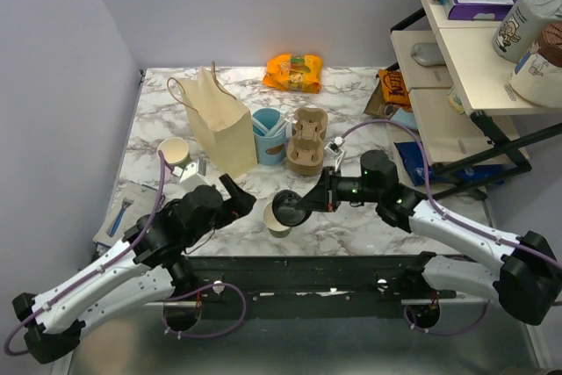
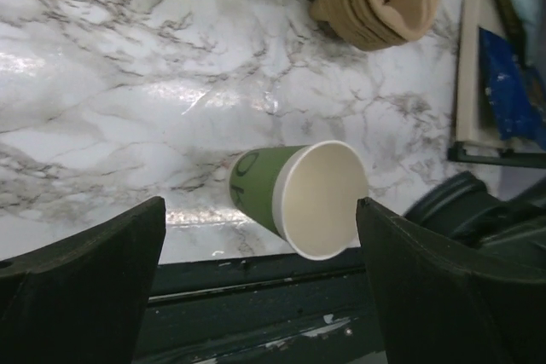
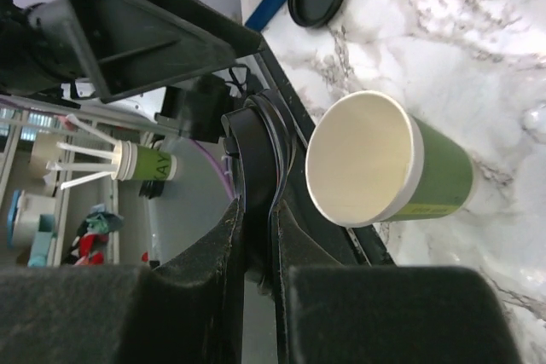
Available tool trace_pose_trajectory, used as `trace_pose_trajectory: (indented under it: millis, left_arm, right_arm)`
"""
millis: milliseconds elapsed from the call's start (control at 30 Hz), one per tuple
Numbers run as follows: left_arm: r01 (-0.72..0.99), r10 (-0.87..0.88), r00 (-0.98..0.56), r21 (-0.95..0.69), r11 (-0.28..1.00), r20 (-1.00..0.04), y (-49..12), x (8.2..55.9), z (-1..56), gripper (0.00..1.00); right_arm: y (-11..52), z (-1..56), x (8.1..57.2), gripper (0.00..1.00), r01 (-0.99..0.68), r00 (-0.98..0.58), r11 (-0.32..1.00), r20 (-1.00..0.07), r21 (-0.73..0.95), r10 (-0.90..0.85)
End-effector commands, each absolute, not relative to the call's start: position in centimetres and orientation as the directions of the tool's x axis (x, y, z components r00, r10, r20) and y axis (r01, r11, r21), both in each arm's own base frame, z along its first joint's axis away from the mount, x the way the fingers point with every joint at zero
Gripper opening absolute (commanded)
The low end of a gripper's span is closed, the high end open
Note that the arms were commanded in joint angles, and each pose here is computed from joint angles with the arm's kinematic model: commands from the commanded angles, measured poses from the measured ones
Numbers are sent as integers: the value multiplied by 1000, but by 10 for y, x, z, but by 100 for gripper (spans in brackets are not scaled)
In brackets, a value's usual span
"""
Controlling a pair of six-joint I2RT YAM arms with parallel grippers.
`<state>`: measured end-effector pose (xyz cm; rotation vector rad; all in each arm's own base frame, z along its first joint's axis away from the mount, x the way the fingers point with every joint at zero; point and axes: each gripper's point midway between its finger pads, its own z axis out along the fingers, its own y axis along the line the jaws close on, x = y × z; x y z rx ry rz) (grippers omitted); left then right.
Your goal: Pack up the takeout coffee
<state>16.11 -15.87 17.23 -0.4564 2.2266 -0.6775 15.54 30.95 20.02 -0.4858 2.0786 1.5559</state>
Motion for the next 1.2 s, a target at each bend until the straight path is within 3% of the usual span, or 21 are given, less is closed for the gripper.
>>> trace_pose_trajectory:
  millis: [0, 267, 700, 1167]
  left_arm:
    - [56, -472, -714, -714, 698, -517, -192, 155, 187, 99]
    - [39, -475, -764, -765, 643, -438, -206, 166, 169, 99]
    - [28, -471, -759, -745, 667, -450, -202, 171, 164, 99]
    - [13, -440, -785, -720, 694, -437, -203, 168, 147, 99]
  right_arm:
    - [330, 211, 160, 15, -549, -816, 266, -577, 793, 35]
    - [329, 184, 176, 21, -477, -838, 404, -543, 780, 59]
    - [337, 166, 180, 22, -433, -870, 432, -493, 792, 32]
    - [331, 152, 180, 34, -405, -879, 498, -476, 767, 18]
